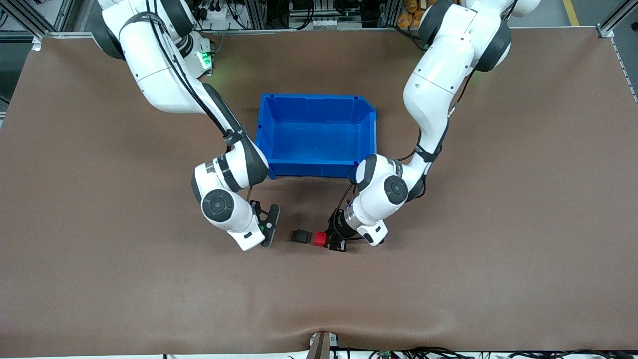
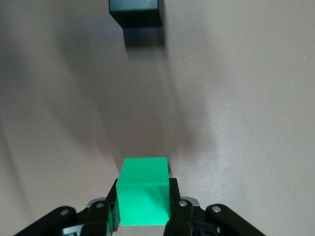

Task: Attach green and red cubes to black cube
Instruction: 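Press the red cube onto the black cube with the left gripper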

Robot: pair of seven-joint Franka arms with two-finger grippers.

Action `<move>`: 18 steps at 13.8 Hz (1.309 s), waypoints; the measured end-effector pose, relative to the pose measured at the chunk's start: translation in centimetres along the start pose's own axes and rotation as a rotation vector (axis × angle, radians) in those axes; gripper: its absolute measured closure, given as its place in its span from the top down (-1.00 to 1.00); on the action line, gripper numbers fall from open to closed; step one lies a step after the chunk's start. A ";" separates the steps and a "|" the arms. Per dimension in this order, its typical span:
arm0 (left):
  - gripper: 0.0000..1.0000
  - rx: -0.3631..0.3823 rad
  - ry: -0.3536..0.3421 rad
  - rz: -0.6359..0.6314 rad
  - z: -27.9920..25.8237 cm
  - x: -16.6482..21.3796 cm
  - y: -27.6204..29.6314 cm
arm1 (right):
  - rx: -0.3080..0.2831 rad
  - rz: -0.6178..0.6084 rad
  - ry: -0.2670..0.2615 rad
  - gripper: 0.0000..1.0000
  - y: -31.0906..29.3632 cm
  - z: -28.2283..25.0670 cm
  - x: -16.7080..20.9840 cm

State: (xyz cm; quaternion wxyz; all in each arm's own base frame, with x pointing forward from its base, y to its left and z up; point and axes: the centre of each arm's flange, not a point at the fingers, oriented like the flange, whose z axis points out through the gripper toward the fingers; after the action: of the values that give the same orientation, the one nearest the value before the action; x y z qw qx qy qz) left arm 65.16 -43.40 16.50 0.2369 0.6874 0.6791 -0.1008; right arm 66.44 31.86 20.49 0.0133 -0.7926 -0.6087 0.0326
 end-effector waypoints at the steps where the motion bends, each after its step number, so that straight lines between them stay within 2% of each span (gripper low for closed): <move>1: -0.22 -0.002 -0.002 -0.009 0.1 -0.1 0.1 | -0.007 0.007 -0.009 -0.21 -0.4 -0.1 0.6; 12: -0.22 -0.019 -0.023 -0.026 1.0 -1.4 0.3 | -0.019 0.016 -0.017 -0.21 -0.7 -0.6 1.2; 16: -0.22 -0.037 0.004 -0.038 0.8 -1.3 0.5 | -0.019 0.034 -0.016 -0.21 -0.7 -0.6 1.2; 18: -0.22 -0.039 0.009 -0.049 0.8 -1.5 0.4 | -0.036 0.055 0.002 -0.21 -0.7 -0.6 1.6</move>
State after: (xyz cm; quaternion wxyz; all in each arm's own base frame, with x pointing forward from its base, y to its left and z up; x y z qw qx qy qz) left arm 65.60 -45.10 16.53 0.2446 0.6662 0.6987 -0.0900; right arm 66.20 33.57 21.06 -0.0015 -0.8092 -0.5871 0.0213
